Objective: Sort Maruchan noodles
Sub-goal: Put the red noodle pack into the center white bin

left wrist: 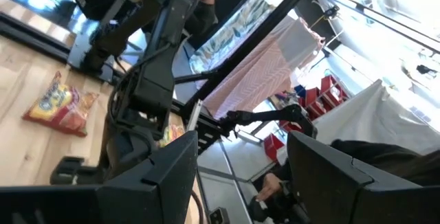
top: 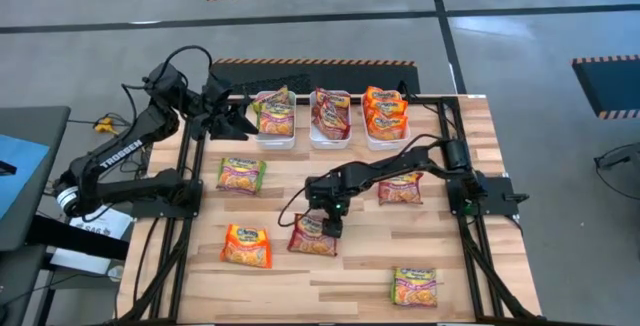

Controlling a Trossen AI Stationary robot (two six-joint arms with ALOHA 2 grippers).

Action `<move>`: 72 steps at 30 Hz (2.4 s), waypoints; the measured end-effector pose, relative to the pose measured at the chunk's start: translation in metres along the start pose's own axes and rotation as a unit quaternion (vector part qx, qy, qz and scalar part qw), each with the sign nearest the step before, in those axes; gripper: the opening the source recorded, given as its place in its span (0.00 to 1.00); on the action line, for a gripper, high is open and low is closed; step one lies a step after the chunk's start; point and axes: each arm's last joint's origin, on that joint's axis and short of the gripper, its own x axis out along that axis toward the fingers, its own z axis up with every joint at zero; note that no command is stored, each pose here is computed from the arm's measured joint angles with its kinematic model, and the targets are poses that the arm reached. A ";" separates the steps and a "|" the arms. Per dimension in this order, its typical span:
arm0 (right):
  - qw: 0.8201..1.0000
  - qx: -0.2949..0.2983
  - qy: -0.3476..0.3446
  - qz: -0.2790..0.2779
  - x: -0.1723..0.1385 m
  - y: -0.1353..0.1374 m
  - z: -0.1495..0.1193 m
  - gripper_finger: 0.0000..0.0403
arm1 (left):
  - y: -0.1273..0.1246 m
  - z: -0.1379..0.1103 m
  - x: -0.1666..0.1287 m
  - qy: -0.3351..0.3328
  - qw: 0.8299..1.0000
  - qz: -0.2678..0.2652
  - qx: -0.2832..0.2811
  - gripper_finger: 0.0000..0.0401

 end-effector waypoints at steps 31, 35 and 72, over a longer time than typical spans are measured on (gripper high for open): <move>0.995 -0.024 -0.055 -0.080 -0.103 0.018 0.017 0.02 | 0.003 0.000 0.000 -0.018 1.000 0.021 0.011 0.52; 0.990 -0.022 -0.081 -0.117 -0.133 0.010 0.012 0.02 | 0.003 0.000 0.000 -0.026 0.999 0.028 0.009 0.52; 0.920 -0.220 -0.194 -0.259 -0.282 -0.112 -0.003 0.02 | 0.018 0.007 -0.003 -0.173 0.968 0.183 0.017 0.52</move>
